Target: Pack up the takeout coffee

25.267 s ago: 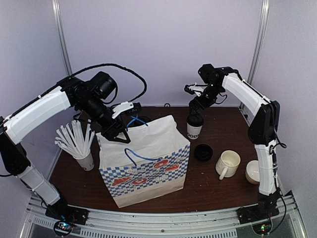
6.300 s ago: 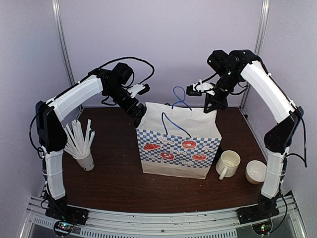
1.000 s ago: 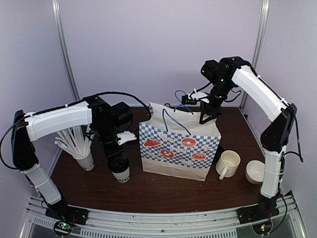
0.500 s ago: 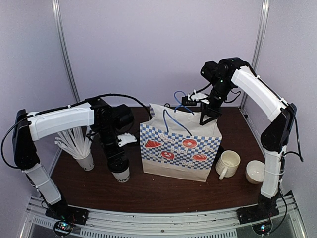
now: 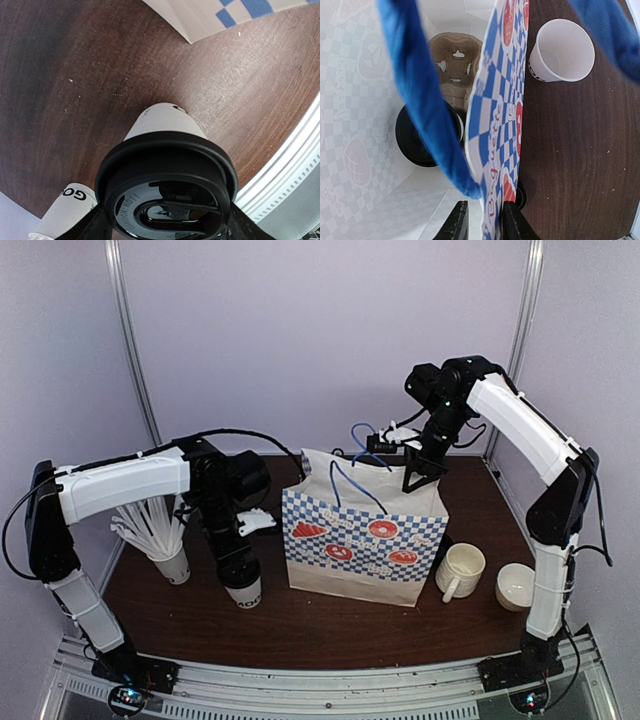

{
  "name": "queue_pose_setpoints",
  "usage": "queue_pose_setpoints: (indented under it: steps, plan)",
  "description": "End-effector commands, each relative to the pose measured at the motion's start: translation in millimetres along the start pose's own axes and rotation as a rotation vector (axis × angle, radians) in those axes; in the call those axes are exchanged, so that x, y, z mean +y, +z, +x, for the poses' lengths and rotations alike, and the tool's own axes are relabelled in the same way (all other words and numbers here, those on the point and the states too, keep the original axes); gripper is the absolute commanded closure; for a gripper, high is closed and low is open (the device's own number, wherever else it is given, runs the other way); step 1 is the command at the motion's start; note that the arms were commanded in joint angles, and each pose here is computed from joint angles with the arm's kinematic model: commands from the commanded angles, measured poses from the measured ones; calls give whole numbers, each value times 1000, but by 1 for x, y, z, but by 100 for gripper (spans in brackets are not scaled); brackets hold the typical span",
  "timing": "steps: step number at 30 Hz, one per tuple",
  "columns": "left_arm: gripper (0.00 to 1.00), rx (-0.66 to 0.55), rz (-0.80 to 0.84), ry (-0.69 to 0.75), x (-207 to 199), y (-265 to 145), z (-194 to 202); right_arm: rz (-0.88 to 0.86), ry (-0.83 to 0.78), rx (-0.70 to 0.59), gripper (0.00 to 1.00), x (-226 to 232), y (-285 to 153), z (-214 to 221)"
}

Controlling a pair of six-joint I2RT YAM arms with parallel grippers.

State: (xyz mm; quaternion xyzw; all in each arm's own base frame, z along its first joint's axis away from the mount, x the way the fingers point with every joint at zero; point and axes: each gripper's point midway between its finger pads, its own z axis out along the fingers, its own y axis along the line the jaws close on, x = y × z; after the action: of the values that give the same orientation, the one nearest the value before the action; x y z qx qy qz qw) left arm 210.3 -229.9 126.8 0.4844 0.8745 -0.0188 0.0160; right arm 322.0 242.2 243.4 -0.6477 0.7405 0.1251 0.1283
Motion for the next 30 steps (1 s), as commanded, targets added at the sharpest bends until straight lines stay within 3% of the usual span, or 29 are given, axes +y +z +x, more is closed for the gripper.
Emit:
queue_pose_setpoints:
  steps: [1, 11, 18, 25, 30]
  plan:
    - [34, -41, 16, -16, -6, -21, 1, -8, 0, -29, 73, 11, -11, -4]
    - [36, -146, -85, -89, 4, -82, 16, -6, 18, -76, 73, 8, -17, -16]
    - [35, -302, -193, -133, 18, -156, 19, -44, 5, -148, 83, 21, -27, -28]
    - [38, -578, -282, -152, 28, -242, -2, -43, -34, -199, 92, 35, -35, -43]
    - [40, -823, -219, -112, 10, -296, -27, -13, -73, -242, 94, 45, -43, -53]
